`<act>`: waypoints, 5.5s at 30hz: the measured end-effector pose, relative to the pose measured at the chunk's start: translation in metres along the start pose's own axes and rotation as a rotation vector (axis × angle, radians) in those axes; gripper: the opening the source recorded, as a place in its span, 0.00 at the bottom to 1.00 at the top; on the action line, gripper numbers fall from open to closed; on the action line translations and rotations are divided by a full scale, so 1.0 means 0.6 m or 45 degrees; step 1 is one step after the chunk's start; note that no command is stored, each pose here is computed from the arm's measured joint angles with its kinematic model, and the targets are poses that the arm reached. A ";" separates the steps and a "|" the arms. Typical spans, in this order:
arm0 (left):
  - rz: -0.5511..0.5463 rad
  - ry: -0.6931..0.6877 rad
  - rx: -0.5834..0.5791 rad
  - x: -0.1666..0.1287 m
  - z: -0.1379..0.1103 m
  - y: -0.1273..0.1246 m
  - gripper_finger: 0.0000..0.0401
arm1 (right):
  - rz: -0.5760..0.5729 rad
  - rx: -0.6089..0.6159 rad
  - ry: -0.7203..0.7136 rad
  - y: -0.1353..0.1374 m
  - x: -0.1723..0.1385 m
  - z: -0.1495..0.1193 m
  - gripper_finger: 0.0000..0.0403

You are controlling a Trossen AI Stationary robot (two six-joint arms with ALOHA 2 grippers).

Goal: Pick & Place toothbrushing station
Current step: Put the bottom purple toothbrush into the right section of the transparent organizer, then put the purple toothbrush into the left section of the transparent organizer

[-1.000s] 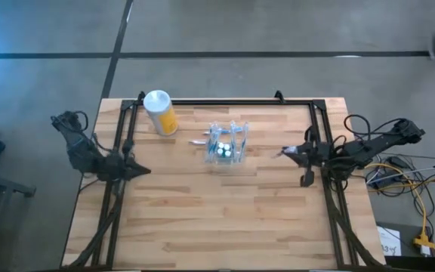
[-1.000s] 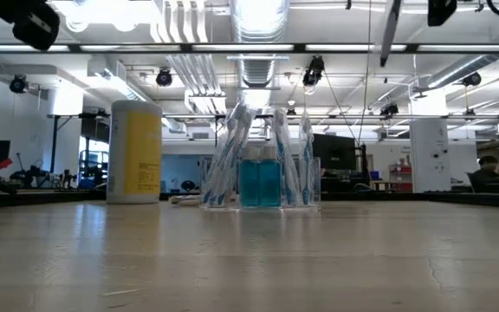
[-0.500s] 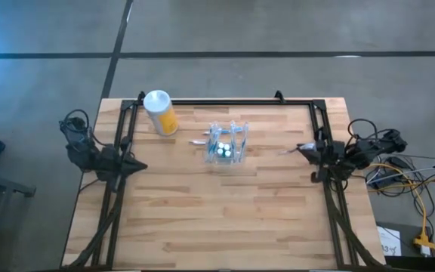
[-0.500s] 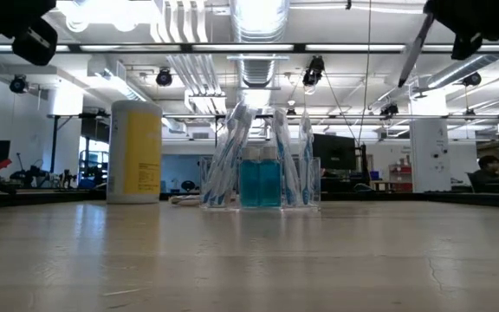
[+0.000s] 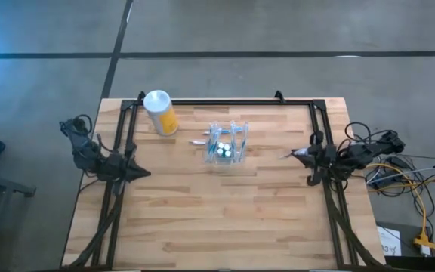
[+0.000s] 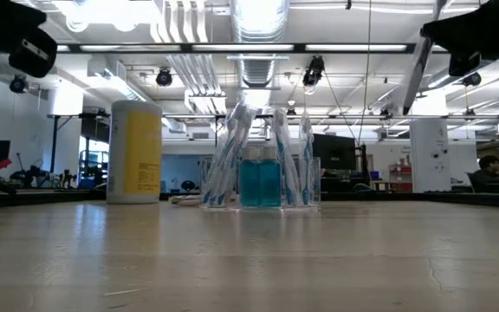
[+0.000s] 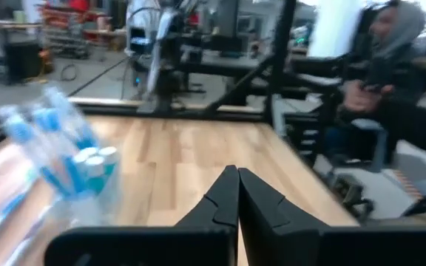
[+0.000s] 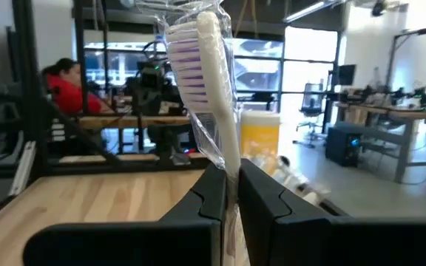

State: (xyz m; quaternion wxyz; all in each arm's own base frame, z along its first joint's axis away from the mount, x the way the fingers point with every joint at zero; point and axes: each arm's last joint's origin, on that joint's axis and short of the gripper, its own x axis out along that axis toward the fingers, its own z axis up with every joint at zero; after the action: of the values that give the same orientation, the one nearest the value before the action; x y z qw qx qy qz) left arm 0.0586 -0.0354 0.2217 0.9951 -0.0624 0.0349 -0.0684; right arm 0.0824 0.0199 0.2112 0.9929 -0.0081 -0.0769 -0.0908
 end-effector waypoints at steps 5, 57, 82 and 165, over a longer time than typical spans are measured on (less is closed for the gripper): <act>-0.032 -0.073 0.014 0.004 0.009 -0.005 0.01 | 0.005 0.005 0.010 0.002 0.002 -0.002 0.03; 0.021 -0.116 0.038 0.042 -0.024 0.061 0.04 | -0.060 0.015 0.086 0.024 0.077 0.096 0.03; 0.022 -0.116 0.030 0.042 -0.024 0.061 0.04 | -0.278 0.152 0.431 0.015 0.323 0.069 0.03; 0.045 -0.062 -0.010 0.049 -0.044 0.065 0.03 | -0.161 0.152 -0.075 0.023 0.104 0.059 0.09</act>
State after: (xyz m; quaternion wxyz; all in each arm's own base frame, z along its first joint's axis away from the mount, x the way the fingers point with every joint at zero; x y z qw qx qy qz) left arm 0.0906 -0.0041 0.1885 0.9964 -0.0675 0.0120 -0.0491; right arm 0.1404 0.0232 0.2560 0.9812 0.0533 -0.1117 -0.1483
